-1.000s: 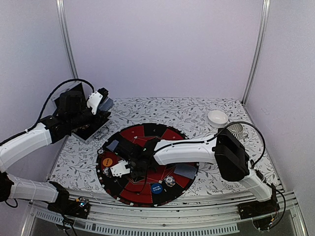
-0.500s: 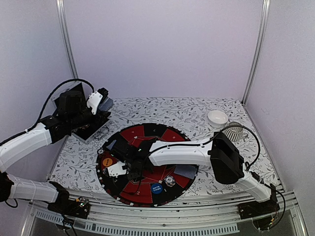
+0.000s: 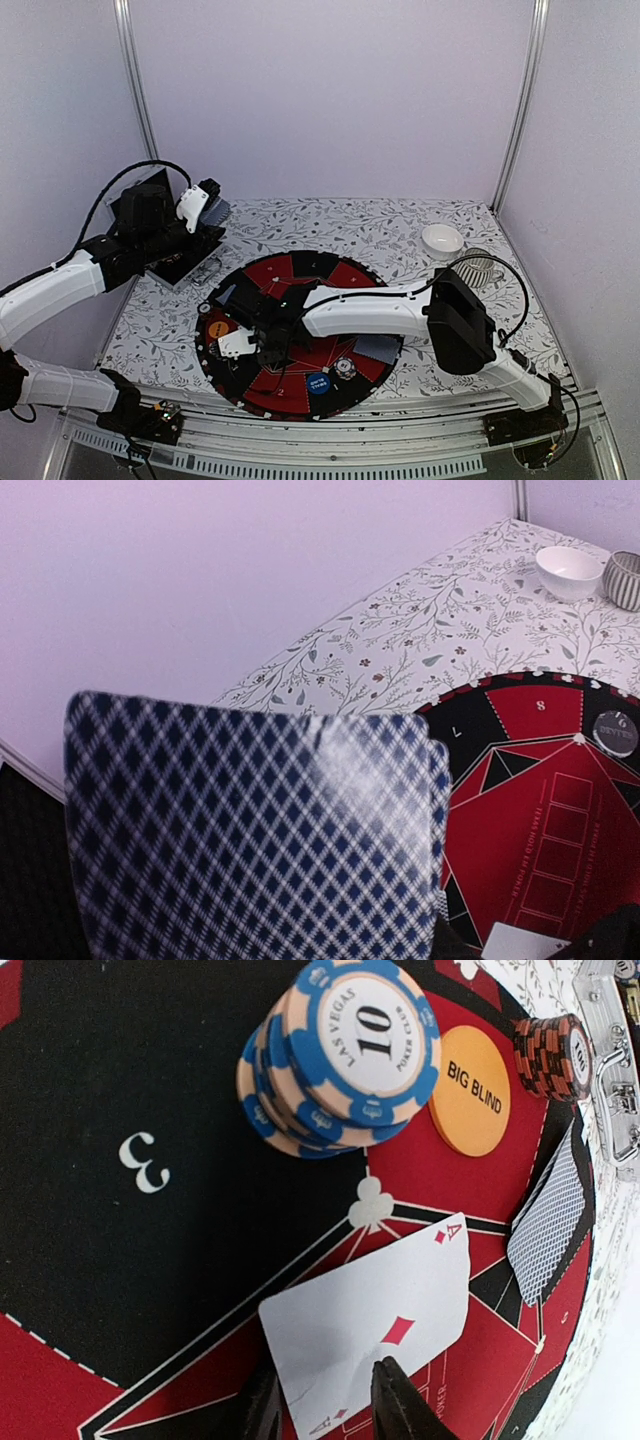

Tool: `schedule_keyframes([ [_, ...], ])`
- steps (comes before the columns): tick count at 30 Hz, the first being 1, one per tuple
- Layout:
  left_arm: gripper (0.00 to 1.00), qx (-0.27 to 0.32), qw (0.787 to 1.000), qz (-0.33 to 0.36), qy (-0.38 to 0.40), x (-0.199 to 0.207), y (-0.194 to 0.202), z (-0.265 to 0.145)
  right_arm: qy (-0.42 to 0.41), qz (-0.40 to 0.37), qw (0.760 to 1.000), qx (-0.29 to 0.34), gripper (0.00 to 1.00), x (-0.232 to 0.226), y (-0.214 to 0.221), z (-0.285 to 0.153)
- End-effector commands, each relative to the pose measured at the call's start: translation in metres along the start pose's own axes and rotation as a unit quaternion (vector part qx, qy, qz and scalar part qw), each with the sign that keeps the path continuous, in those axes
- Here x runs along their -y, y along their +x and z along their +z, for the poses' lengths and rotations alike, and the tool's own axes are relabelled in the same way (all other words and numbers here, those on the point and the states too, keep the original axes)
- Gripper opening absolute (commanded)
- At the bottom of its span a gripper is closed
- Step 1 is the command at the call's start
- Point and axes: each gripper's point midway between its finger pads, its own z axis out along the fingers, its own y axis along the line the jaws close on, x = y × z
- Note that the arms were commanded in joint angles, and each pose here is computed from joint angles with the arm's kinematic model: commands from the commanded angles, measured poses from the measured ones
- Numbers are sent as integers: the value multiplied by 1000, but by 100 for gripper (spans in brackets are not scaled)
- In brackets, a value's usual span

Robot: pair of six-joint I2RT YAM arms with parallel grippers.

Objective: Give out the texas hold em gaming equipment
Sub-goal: Flop the poker card in the community card area, then pick up the poker card from the face-down deck piles.

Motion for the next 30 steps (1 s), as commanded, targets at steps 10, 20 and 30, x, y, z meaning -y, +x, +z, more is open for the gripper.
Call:
schedule_keyframes([
  [10,43,27,1000,-4,-1,-6,-14,-6,-21,80,981,176,82,32,-68,-111],
  [20,42,56,995,31,76,25,-19,-13,-65,279,875,390,99,131,-15,-251],
  [30,41,93,969,119,193,94,-17,-34,-143,525,722,428,99,203,47,-256],
])
